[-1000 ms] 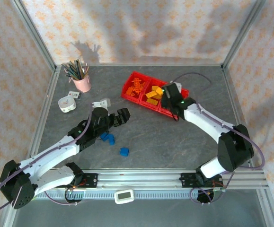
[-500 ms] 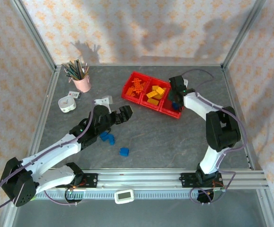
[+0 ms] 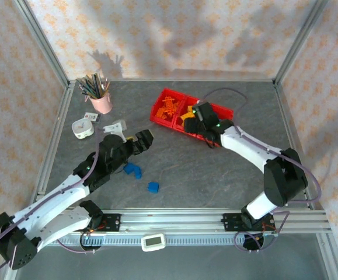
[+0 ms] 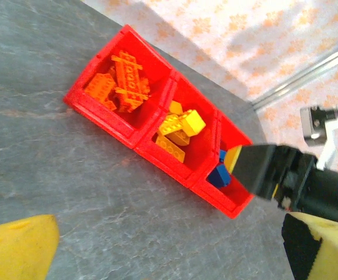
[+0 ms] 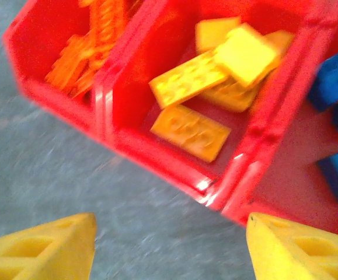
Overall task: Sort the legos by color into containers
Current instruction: Pick up the lego from the bottom-center of the table.
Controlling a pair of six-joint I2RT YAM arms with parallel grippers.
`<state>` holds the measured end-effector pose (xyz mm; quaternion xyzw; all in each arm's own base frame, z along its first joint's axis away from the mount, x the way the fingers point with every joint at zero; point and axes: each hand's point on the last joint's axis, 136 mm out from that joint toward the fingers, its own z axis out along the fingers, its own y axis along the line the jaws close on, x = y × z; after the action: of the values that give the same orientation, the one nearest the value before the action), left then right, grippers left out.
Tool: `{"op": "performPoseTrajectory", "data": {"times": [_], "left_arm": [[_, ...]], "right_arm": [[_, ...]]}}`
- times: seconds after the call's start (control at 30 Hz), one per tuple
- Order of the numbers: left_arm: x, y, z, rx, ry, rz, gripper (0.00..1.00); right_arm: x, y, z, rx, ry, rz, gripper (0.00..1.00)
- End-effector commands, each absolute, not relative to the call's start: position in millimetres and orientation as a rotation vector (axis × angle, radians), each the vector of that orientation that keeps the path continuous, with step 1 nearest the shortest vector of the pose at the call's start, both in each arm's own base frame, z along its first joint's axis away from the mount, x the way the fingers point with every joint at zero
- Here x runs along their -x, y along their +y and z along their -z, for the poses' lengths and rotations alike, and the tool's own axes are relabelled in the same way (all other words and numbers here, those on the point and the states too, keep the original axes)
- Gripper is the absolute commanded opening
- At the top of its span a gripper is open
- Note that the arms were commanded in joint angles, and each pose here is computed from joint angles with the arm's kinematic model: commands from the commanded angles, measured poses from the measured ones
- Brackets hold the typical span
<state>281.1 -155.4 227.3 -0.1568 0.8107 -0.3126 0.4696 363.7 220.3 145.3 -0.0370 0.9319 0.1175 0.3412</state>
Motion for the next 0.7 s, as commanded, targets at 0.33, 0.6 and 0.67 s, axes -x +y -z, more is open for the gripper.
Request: {"op": "performPoseTrajectory", "data": {"times": [0.33, 0.6, 0.67], "left_arm": [[-239, -81, -214, 0.625, 1.977, 0.579, 0.99], [-223, -58, -220, 0.703, 1.925, 0.552, 0.99], [-220, -53, -222, 0.717, 1.914, 0.542, 0.99]], "right_arm": [[-267, 354, -127, 0.439, 2.471, -0.587, 0.73], [-226, 418, -93, 0.622, 2.5, -0.589, 0.75], [-218, 432, -86, 0.656, 2.503, -0.599, 0.75]]}}
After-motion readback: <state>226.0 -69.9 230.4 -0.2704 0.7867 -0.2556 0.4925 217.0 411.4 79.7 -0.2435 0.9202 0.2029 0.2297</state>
